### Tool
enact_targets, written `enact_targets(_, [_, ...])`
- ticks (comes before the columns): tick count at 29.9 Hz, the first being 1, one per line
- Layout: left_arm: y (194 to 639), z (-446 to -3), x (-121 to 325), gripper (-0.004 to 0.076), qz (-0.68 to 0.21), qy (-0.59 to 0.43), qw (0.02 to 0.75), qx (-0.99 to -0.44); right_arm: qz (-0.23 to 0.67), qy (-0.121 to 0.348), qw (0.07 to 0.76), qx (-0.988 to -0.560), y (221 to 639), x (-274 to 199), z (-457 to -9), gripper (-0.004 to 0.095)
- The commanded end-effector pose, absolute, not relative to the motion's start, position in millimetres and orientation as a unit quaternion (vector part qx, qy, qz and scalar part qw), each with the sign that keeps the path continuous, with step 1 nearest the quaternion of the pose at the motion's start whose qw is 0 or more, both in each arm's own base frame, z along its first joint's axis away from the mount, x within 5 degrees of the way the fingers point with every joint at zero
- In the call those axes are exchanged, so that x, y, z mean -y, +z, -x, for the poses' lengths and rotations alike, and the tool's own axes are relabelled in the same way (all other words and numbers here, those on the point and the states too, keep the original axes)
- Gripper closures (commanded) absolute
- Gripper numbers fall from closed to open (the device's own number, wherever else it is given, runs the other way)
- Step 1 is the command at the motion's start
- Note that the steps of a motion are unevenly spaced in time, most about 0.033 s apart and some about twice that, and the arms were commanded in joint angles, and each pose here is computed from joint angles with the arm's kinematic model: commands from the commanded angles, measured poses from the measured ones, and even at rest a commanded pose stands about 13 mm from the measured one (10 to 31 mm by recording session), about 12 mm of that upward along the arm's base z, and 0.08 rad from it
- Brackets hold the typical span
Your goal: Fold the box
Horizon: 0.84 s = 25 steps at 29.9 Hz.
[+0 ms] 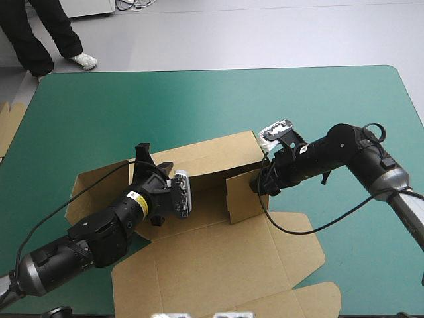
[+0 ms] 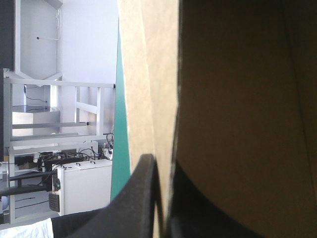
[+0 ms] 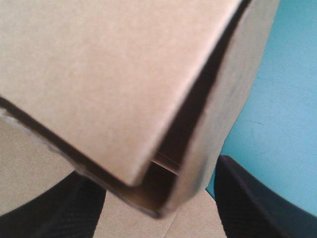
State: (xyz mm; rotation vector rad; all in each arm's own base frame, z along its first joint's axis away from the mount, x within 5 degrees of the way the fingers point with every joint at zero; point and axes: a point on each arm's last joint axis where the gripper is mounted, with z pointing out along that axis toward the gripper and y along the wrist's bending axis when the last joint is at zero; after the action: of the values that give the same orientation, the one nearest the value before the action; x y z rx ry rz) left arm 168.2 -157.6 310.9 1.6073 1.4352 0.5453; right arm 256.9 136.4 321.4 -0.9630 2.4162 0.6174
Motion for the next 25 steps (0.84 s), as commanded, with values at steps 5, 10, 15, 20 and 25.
enact_targets(5, [306.2,-164.3,159.7,0.0734,-0.631,0.177,0.432,-0.619,0.372,0.221,0.274,-0.859,337.4,-147.0,-251.0,0.0314])
enact_targets(10, [306.1,-164.3,159.5,0.0734,-0.631,0.177,0.432,-0.620,0.368,0.206,0.284,-0.861,334.0,-145.8,-254.8,0.0313])
enact_targets(15, [306.4,-164.3,160.0,0.0734,-0.631,0.176,0.434,-0.618,0.350,0.197,0.294,-0.867,312.9,-144.1,-256.6,0.0314])
enact_targets(20, [306.4,-164.3,160.0,0.0734,-0.626,0.172,0.435,-0.623,0.338,0.219,0.325,-0.856,301.6,-146.2,-254.9,0.0327])
enact_targets(25, [306.1,-164.4,159.4,0.0734,-0.625,0.174,0.432,-0.626,0.331,0.214,0.361,-0.845,308.2,-145.6,-256.0,0.0379])
